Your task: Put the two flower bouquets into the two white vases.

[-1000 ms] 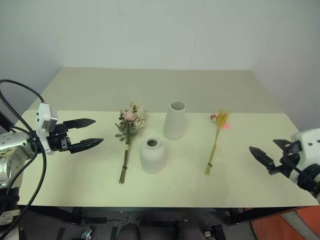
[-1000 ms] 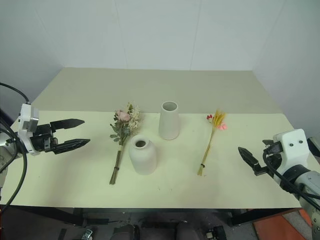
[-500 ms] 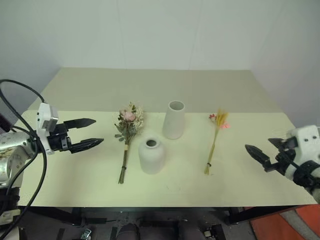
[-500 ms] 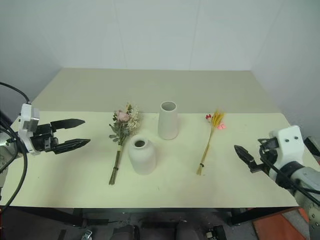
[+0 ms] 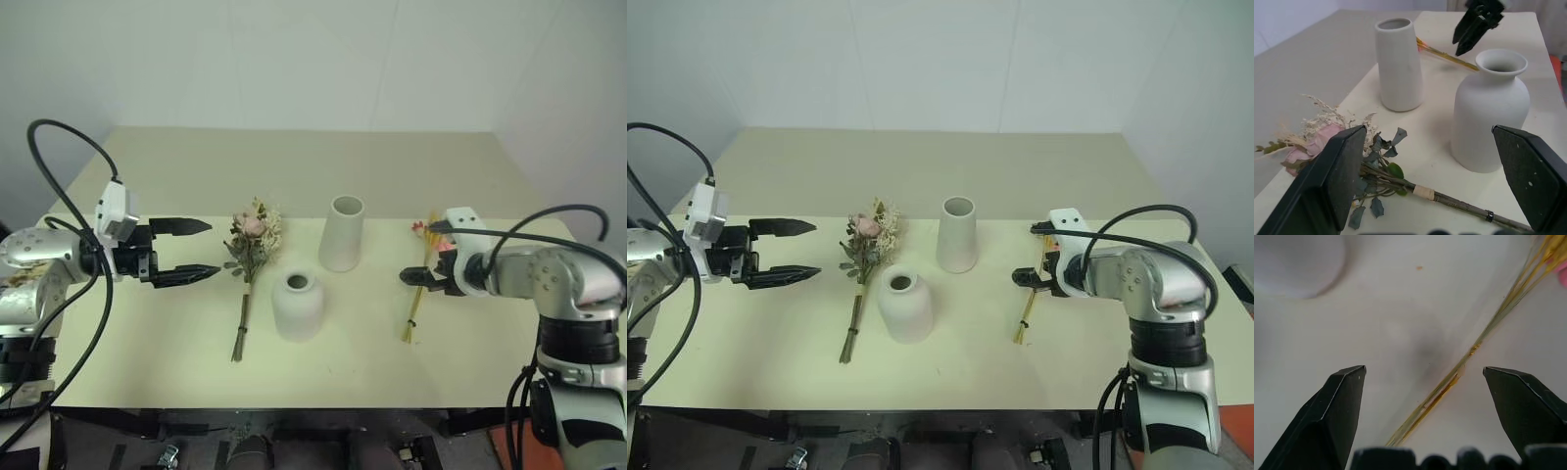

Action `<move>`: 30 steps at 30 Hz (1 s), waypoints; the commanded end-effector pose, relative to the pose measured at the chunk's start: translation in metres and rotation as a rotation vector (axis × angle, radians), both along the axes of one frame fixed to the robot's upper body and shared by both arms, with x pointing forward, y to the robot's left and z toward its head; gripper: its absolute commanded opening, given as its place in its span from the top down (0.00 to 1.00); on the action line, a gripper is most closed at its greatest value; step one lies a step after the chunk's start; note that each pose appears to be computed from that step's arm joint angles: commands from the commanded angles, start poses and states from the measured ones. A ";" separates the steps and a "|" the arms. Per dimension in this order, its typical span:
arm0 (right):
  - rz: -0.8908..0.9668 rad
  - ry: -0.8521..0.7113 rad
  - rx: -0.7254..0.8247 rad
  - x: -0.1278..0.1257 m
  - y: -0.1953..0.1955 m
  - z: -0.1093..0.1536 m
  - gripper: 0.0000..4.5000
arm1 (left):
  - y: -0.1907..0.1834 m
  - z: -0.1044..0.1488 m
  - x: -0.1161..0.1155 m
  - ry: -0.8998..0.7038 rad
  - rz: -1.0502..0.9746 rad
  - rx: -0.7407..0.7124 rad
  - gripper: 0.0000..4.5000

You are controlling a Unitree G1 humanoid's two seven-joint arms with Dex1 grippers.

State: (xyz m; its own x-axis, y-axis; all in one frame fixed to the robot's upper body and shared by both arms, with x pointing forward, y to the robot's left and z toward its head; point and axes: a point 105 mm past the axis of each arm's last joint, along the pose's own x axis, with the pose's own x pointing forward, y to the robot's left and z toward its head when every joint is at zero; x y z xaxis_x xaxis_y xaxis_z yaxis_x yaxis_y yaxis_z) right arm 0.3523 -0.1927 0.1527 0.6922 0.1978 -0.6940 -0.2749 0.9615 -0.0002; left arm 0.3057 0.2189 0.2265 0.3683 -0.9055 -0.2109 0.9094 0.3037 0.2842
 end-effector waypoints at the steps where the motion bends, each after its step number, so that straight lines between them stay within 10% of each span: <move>1: -0.083 -0.027 -0.060 0.017 -0.015 0.006 0.01 | -0.002 0.012 -0.001 -0.060 -0.031 0.012 0.01; 9: -0.085 0.014 -0.056 0.033 -0.007 -0.007 0.01 | 0.004 -0.003 -0.002 -0.051 -0.016 0.004 0.01; 23: -0.134 0.033 -0.065 0.049 -0.012 -0.022 0.98 | 0.014 -0.006 -0.005 -0.062 0.018 -0.005 0.00; 27: -0.189 -0.001 -0.057 0.054 -0.019 -0.017 0.99 | 0.016 -0.007 -0.004 -0.064 0.024 -0.004 0.00; 30: -0.249 -0.382 -0.051 0.072 -0.019 0.049 0.99 | 0.018 -0.005 -0.004 -0.070 0.034 -0.001 0.00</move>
